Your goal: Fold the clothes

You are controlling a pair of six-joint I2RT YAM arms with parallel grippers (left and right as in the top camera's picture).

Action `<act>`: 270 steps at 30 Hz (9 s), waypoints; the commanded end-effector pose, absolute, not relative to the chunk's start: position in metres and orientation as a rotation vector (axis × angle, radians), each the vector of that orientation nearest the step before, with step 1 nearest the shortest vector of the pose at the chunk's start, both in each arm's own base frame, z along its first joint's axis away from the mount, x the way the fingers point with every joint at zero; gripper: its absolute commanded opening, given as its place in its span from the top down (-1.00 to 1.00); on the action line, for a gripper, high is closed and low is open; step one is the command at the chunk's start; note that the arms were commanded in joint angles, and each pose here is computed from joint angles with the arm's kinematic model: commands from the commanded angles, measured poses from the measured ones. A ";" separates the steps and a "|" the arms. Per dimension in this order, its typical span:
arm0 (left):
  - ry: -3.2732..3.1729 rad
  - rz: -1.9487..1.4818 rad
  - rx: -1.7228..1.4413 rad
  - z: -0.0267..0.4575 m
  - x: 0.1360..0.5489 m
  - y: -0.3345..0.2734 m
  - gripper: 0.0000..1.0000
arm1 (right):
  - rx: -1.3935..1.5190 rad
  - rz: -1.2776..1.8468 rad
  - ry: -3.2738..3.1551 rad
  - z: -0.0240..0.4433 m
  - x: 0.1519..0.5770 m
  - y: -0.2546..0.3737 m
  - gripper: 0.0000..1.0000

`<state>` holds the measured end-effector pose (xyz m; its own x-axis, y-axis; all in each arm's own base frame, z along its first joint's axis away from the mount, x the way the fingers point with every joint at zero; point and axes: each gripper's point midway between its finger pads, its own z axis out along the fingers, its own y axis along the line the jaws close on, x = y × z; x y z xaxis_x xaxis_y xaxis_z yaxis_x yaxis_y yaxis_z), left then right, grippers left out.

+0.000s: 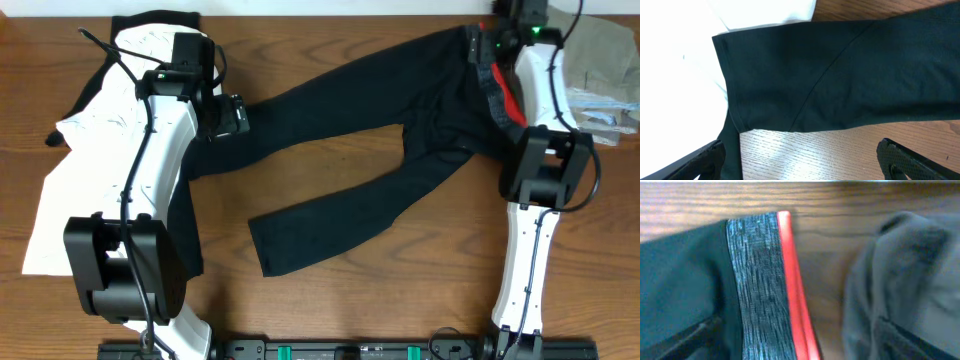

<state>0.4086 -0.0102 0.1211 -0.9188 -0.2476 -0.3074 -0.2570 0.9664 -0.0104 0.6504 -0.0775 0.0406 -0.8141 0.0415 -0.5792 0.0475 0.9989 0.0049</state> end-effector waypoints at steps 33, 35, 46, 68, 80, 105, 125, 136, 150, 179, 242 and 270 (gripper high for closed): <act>2.988 0.054 0.001 0.054 0.248 -0.078 -0.96 | 0.047 0.212 2.704 0.290 0.439 -0.020 -0.98; 2.961 0.046 0.082 0.045 0.252 -0.080 -0.96 | 0.047 0.212 2.704 0.290 0.439 -0.020 -0.98; 2.924 0.046 0.229 0.007 0.254 -0.080 -0.41 | 0.047 0.211 2.701 0.291 0.440 -0.021 -0.98; 3.011 0.015 0.146 -0.006 0.244 -0.075 0.88 | 0.045 0.211 2.699 0.291 0.440 -0.020 -0.99; 2.966 0.138 -0.209 0.043 0.268 -0.009 0.88 | 0.043 0.210 2.694 0.291 0.442 -0.020 -0.98; 3.032 0.035 -0.100 0.035 0.283 -0.018 -0.02 | 0.059 0.240 2.845 0.233 0.442 -0.019 -0.98; 3.248 -0.133 -0.065 -0.020 0.255 -0.037 0.88 | 0.058 0.238 2.837 0.234 0.444 -0.019 -0.98; 3.236 0.018 -0.074 0.027 0.258 -0.019 0.88 | 0.057 0.238 2.835 0.234 0.445 -0.019 -0.98; 2.942 0.266 -0.313 0.101 0.271 0.015 0.88 | 0.063 0.243 2.860 0.232 0.439 -0.019 -0.98; 3.002 -0.019 -0.735 0.114 0.217 -0.016 0.88 | 0.071 0.242 2.834 0.233 0.445 -0.019 -0.99; 2.904 0.072 -1.082 0.048 0.219 -0.013 0.05 | 0.038 0.227 2.791 0.237 0.455 -0.020 -0.98; 2.695 0.115 -1.242 -0.002 0.218 0.003 0.05 | 0.035 0.229 2.795 0.236 0.454 -0.020 -0.98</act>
